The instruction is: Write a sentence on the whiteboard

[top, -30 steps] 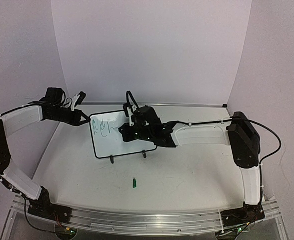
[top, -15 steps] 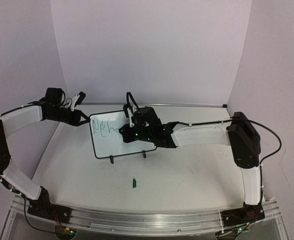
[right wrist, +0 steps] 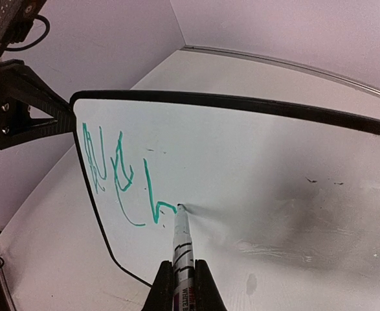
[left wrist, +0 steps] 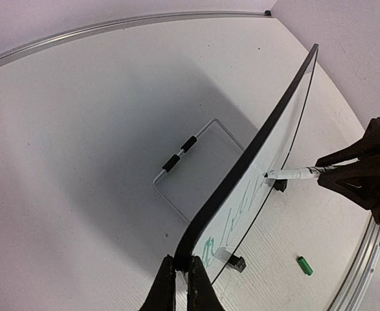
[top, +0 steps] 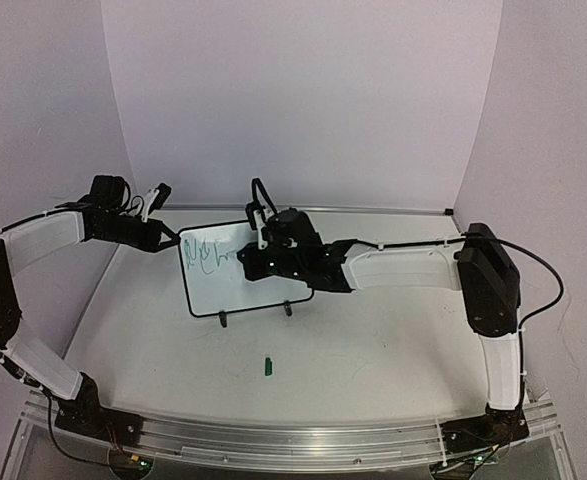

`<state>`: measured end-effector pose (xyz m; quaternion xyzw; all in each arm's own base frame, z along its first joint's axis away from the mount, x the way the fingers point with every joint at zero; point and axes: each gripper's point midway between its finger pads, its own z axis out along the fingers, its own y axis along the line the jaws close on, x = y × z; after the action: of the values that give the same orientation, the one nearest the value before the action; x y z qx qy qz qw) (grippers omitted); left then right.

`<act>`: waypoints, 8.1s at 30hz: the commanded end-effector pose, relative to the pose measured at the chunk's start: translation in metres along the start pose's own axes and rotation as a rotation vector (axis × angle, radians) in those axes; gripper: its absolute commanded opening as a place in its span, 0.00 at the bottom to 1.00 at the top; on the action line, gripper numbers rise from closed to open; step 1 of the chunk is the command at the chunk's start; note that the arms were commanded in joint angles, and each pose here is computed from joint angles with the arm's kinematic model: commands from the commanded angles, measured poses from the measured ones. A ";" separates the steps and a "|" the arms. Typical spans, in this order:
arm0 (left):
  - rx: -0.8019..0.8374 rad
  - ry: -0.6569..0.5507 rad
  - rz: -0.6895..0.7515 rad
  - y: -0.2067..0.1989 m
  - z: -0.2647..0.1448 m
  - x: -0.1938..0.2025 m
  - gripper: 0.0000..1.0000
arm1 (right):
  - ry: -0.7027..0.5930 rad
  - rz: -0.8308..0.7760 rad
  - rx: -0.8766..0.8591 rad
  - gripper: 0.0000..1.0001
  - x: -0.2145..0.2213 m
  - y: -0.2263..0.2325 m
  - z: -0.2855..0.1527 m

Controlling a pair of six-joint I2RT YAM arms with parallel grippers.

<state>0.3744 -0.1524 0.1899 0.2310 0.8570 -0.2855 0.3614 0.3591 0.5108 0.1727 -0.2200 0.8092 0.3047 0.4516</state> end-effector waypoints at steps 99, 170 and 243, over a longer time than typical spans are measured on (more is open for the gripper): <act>0.357 0.149 0.079 -0.028 0.009 0.026 0.00 | 0.008 0.091 -0.354 0.00 -0.041 -0.020 -0.141; 0.267 0.168 0.120 -0.025 0.005 0.027 0.00 | 0.158 0.120 -0.306 0.00 -0.008 -0.050 -0.021; 0.252 0.181 0.123 -0.024 0.007 0.028 0.00 | 0.061 0.174 -0.200 0.00 -0.015 -0.068 -0.043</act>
<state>0.3388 -0.1799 0.1732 0.3399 0.8119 -0.4031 0.2505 0.3792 0.4441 0.1665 -0.2143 0.8070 0.4229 0.3521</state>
